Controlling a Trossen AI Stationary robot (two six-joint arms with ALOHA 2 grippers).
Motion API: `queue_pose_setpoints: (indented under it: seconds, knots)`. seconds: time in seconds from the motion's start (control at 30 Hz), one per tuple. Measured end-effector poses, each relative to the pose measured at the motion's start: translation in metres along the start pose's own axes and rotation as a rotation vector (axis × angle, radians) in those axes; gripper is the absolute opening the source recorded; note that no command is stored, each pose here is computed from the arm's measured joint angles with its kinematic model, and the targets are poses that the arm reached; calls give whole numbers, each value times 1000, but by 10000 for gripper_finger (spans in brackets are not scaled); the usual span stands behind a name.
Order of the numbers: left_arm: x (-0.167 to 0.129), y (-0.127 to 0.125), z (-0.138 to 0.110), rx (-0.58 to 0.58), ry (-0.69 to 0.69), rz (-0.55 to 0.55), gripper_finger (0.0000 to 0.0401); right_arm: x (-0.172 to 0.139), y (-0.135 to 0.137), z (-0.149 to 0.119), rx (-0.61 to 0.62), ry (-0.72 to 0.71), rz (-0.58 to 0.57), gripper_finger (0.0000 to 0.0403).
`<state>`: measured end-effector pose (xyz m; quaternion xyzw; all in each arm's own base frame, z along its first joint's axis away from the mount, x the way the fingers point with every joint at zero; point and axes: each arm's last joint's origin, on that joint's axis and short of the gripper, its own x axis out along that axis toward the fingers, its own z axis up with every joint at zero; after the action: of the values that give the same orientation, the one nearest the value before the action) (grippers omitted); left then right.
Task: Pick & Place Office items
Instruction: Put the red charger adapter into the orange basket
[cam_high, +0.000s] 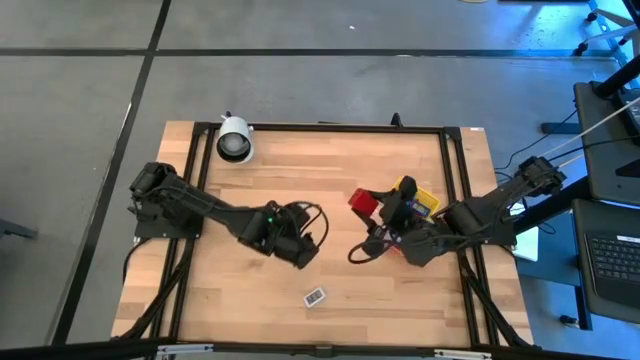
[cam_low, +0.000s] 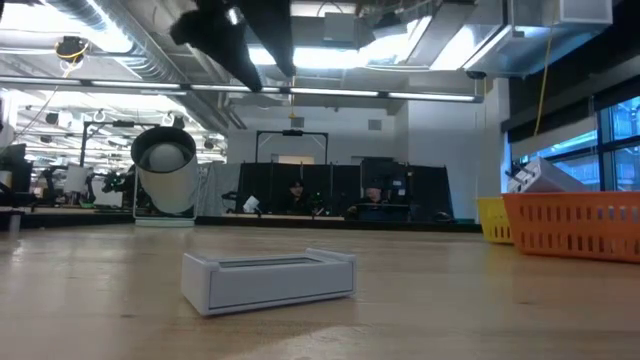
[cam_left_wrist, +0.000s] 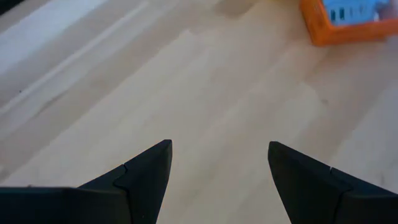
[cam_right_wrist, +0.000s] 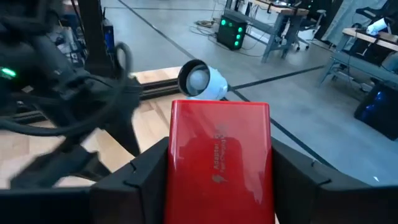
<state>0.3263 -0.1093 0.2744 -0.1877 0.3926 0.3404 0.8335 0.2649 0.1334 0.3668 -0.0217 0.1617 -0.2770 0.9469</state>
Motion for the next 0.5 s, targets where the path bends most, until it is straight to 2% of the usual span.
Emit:
queue_pose_setpoints:
  seconds: [0.2, 0.33, 0.5]
  knots:
    - [15, 9, 23, -57, -30, 8, 262, -7, -10, 10, -3, -31, 9, 224]
    - [24, 13, 39, -118, -65, -9, 262, -10, -15, 11, -45, -32, 10, 217]
    - [31, 14, 55, -208, -120, -54, 262, -10, -23, 0, -110, 107, 106, 215]
